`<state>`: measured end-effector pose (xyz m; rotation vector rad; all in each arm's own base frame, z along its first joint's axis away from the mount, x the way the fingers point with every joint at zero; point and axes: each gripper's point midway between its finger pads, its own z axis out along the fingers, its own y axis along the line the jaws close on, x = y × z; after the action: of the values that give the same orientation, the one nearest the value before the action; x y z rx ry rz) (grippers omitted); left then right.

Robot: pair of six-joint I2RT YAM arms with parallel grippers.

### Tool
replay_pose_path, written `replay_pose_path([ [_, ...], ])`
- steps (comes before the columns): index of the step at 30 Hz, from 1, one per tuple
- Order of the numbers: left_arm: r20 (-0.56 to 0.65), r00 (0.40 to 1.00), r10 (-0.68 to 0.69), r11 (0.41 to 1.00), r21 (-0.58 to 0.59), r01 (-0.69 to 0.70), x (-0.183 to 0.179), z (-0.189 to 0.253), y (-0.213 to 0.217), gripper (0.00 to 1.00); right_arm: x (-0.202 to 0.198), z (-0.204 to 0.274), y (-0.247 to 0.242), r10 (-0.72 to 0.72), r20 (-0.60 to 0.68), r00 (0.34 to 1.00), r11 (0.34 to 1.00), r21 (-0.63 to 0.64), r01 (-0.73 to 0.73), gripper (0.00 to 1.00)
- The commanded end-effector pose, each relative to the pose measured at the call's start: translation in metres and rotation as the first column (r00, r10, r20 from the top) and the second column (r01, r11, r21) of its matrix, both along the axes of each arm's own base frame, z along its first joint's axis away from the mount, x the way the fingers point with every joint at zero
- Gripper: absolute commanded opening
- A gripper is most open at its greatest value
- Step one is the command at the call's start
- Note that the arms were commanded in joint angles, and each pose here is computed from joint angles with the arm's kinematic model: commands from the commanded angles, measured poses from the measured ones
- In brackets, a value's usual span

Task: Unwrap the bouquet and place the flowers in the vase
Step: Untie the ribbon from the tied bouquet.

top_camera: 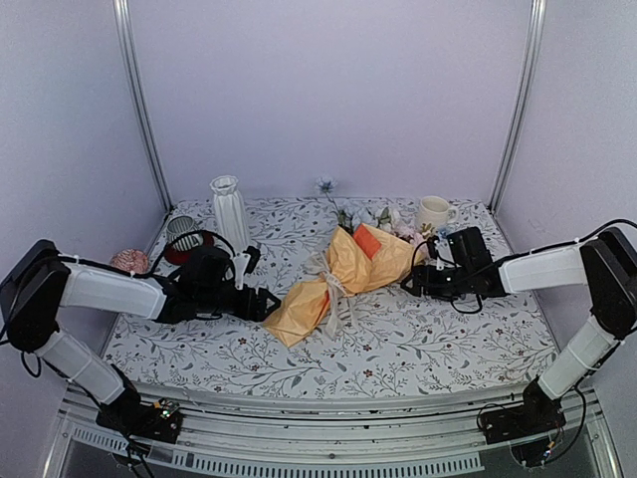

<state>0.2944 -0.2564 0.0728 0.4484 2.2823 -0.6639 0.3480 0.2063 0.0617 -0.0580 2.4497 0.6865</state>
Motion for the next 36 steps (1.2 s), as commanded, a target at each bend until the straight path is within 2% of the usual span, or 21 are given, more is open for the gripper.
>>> replay_pose_path([
  [1, 0.003, 0.999, -0.041, 0.999, 0.021, 0.041, 0.013, -0.003, -0.003, 0.79, -0.021, 0.019, 0.019, 0.123, 0.076, 0.99, 0.988, 0.082, -0.129, 0.72],
  [3, 0.001, 0.998, -0.067, 0.998, 0.016, 0.067, 0.015, -0.005, -0.008, 0.79, -0.03, 0.025, 0.03, 0.18, 0.116, 0.977, 0.975, 0.108, -0.192, 0.65],
  [11, -0.023, 0.989, -0.147, 0.988, -0.044, 0.146, 0.02, -0.002, -0.032, 0.82, -0.069, 0.031, 0.077, 0.364, 0.237, 0.901, 0.908, 0.127, -0.4, 0.6],
  [22, -0.11, 0.969, -0.221, 0.974, -0.077, 0.213, 0.006, -0.022, -0.043, 0.8, -0.073, -0.004, 0.121, 0.416, 0.192, 0.889, 0.906, 0.0, -0.424, 0.56],
  [29, -0.153, 0.952, -0.264, 0.964, -0.084, 0.253, -0.011, -0.034, -0.048, 0.79, -0.058, -0.014, 0.137, 0.396, 0.182, 0.9, 0.918, -0.058, -0.392, 0.54],
  [36, -0.172, 0.946, -0.275, 0.961, -0.066, 0.268, -0.025, -0.042, -0.054, 0.79, -0.05, -0.024, 0.148, 0.4, 0.15, 0.904, 0.917, -0.069, -0.393, 0.39],
])
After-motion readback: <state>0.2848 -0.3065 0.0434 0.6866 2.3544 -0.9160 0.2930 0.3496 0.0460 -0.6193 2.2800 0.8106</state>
